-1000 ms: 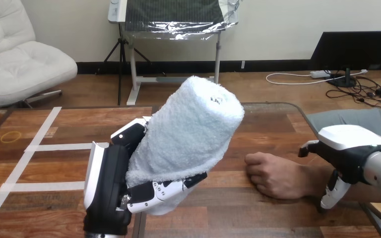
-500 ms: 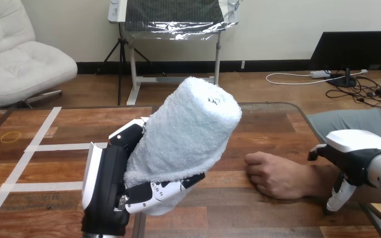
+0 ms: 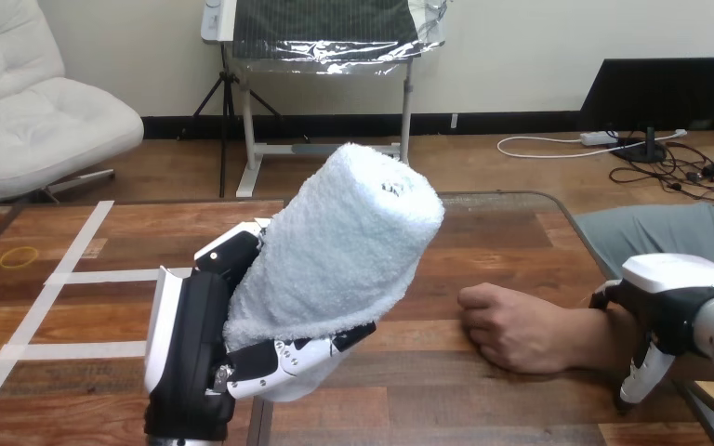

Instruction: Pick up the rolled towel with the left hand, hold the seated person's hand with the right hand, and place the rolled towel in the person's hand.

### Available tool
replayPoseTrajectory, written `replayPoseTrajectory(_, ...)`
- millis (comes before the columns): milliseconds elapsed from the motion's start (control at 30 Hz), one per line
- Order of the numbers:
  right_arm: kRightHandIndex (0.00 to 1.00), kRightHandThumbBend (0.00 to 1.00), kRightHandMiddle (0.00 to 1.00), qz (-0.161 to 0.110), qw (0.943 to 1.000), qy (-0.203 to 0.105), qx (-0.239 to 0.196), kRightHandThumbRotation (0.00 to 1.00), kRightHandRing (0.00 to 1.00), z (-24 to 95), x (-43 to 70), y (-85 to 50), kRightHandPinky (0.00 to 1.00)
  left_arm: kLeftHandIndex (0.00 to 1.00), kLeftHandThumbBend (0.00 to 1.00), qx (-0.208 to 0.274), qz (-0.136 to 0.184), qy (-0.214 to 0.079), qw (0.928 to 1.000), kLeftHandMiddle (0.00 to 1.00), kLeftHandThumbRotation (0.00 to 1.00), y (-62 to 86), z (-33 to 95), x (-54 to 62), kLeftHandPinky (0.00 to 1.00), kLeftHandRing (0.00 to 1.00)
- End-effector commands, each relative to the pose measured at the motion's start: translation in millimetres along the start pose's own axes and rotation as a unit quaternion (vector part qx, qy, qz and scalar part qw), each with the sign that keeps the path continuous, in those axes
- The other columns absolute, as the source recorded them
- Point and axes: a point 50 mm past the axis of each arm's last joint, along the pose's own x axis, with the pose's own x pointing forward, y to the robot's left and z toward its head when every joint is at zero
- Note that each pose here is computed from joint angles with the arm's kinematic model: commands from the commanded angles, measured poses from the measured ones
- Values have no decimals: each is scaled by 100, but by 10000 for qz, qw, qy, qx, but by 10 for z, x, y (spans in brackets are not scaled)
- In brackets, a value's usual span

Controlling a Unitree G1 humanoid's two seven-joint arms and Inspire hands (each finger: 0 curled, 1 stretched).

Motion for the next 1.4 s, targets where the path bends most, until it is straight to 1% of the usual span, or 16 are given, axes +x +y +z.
replayPoseTrajectory(0, 90, 71, 95, -511, 9986, 58, -95, 8, 95, 31, -5, -293, 92, 52, 68, -43, 87, -484, 9988, 47, 16, 14, 126, 119, 40, 43)
replayPoseTrajectory(633, 90, 69, 95, -296, 9991, 254, -147, 12, 96, 18, 94, -256, 94, 52, 68, 0, 98, -513, 9986, 47, 14, 22, 122, 110, 39, 43)
replayPoseTrajectory(800, 90, 68, 95, -232, 9989, 329, -245, 13, 96, 16, 150, -233, 94, 52, 68, -15, 90, -472, 9988, 47, 15, 26, 117, 103, 39, 43)
replayPoseTrajectory(1033, 89, 67, 93, -194, 9985, 327, -384, 15, 95, 15, 214, -209, 93, 52, 68, 41, 93, -454, 9989, 47, 15, 30, 114, 107, 39, 43)
replayPoseTrajectory(1233, 88, 66, 92, -134, 9983, 323, -472, 18, 93, 19, 270, -195, 92, 52, 67, 155, 69, -348, 9992, 47, 14, 42, 88, 124, 40, 43)
replayPoseTrajectory(1333, 87, 66, 91, -135, 9982, 294, -512, 18, 92, 24, 295, -188, 91, 52, 66, 169, 36, -256, 9995, 47, 14, 52, 50, 139, 39, 43)
replayPoseTrajectory(1367, 87, 66, 90, -123, 9980, 298, -536, 18, 92, 27, 307, -185, 91, 52, 66, 203, 4, -150, 9997, 47, 14, 57, 30, 145, 39, 43)
